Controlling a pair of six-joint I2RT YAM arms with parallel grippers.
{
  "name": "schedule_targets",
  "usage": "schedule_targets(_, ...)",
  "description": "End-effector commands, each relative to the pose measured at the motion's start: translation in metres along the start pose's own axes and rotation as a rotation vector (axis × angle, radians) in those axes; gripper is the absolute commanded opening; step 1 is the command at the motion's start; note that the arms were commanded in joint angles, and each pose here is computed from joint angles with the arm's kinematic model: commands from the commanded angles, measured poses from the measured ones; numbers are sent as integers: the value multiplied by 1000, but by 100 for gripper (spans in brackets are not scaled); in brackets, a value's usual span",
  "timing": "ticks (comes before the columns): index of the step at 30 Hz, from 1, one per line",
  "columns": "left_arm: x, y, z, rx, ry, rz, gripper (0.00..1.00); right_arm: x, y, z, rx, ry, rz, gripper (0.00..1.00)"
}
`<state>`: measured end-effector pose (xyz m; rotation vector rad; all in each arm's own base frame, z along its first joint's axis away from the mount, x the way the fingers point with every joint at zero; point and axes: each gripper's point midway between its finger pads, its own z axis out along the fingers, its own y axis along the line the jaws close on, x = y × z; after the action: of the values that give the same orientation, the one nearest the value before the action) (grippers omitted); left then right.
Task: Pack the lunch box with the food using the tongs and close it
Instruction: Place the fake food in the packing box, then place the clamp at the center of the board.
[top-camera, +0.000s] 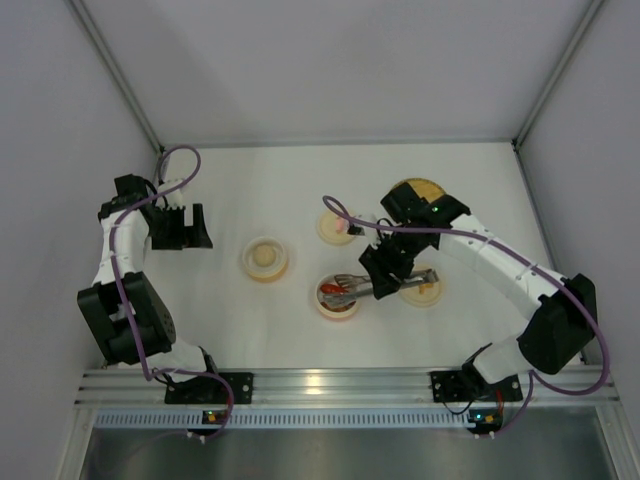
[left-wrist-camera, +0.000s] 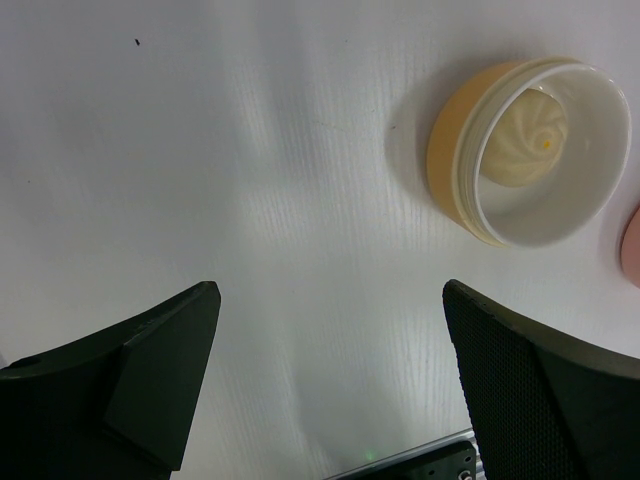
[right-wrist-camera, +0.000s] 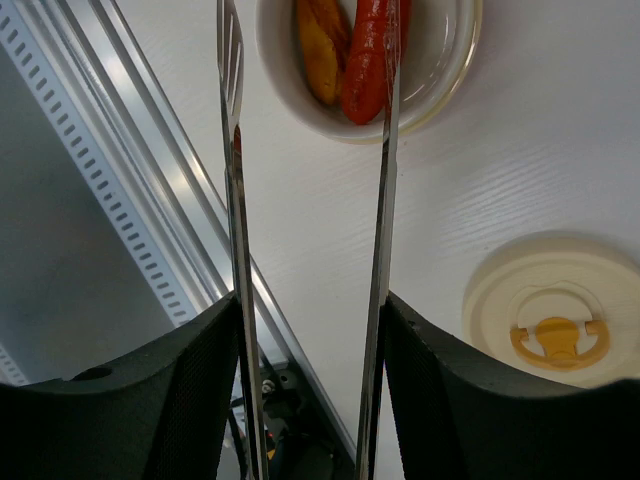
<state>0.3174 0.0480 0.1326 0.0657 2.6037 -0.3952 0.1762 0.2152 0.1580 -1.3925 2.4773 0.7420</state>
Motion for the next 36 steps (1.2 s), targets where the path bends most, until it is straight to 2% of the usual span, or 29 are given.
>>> schedule_targets(1,-5,-3,-10,-8,-38,24,98,-15,14,-10,-25,-43,-46,55)
schedule_targets(6,-5,-4,-10,0,-40,27,98,-20,14,-18,-3,-73,-58,52)
schedule_targets(13,-6,-4,-11,-2,-44,35,98,-38,-4,-44,67,-181,-40,51)
schedule_targets(19,-10,-3,-13,-7,-51,44,98,-47,-56,-84,169,-320,98,50)
schedule_targets(22,-13,-3,-13,-4,-56,44,98,-38,-100,-114,279,-396,195,50)
schedule_targets(25,-15,-3,-12,1,-56,41,98,-16,-142,-144,396,-438,284,50)
schedule_targets(30,-23,-1,-16,-14,-67,48,98,60,-216,-184,571,-425,471,49)
schedule_targets(36,-23,-2,-13,-1,-65,38,98,124,-279,-192,689,-350,600,49)
